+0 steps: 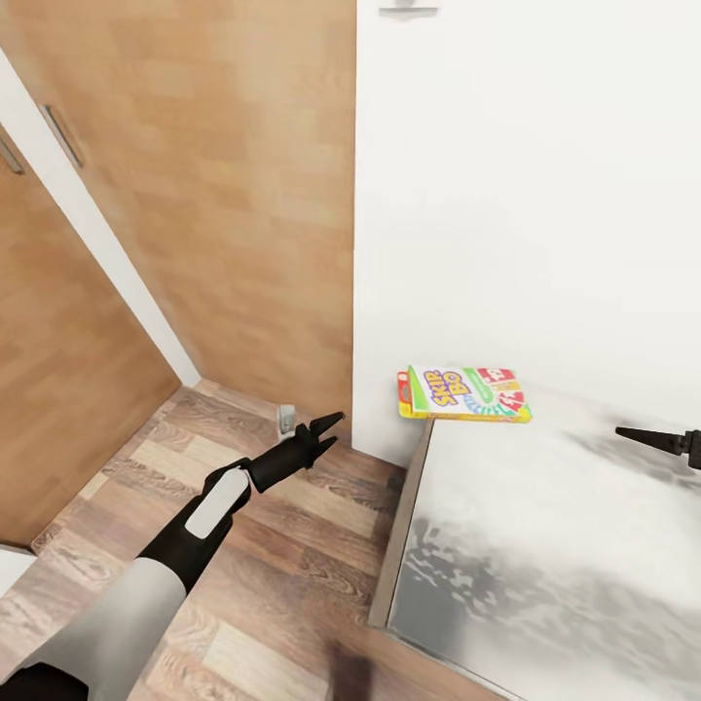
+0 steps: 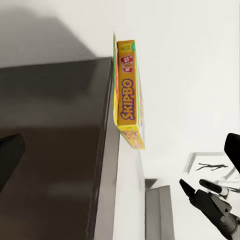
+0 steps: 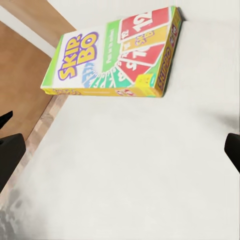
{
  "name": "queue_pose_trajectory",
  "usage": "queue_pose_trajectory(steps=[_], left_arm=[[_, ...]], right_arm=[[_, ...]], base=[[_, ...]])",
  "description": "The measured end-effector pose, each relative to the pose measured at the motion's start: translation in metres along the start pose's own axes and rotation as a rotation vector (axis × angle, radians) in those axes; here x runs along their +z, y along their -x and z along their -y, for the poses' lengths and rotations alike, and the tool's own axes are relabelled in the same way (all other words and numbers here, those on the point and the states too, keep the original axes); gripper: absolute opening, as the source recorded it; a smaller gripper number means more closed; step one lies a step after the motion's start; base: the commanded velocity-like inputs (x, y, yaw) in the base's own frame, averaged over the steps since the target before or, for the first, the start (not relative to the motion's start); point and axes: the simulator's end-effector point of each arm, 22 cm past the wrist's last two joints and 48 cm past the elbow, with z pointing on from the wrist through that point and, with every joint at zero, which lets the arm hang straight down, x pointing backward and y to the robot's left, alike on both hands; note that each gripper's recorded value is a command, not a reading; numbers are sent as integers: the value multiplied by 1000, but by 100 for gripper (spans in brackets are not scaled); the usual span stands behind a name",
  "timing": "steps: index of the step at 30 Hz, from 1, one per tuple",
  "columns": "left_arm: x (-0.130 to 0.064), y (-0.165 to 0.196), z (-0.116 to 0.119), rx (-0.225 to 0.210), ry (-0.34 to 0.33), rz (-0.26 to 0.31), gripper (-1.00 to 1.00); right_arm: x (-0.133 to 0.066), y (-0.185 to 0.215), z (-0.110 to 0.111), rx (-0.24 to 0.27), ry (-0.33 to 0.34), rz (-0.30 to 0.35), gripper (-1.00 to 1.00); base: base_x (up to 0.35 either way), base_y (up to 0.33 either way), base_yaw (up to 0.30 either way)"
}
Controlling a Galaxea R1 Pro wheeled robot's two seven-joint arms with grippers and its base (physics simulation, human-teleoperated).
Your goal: Put all the toys in the child's room - the three board games (two on the bed and one on the table), the two jigsaw puzzles on the table, and the tennis ball on the table - inside the toy box on the table in the child's room.
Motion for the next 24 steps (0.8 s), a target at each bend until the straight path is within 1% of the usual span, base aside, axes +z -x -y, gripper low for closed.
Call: queue_pose_trajectory(steps=[6, 8, 11, 13, 16, 24], left_arm=[[0, 0, 1, 5, -5, 3, 100], [0, 0, 1, 8, -6, 5, 100], [0, 0, 1, 9, -6, 5, 100], [-1, 0, 1, 10, -6, 6, 100], [-1, 0, 0, 11, -5, 6, 100], [-1, 0, -1, 10, -2, 6, 100]], right_arm=[[3, -2, -10, -7, 16, -13, 100], [7, -8, -19, 0, 33, -34, 100], [10, -12, -25, 6, 42, -46, 100], [15, -19, -34, 12, 55, -65, 100], [19, -23, -40, 14, 60, -76, 100], [24, -28, -45, 14, 45, -90, 100]], base=[[203, 161, 0], [227, 185, 0], [207, 168, 0], [152, 123, 0], [105, 85, 0], [49, 40, 0]])
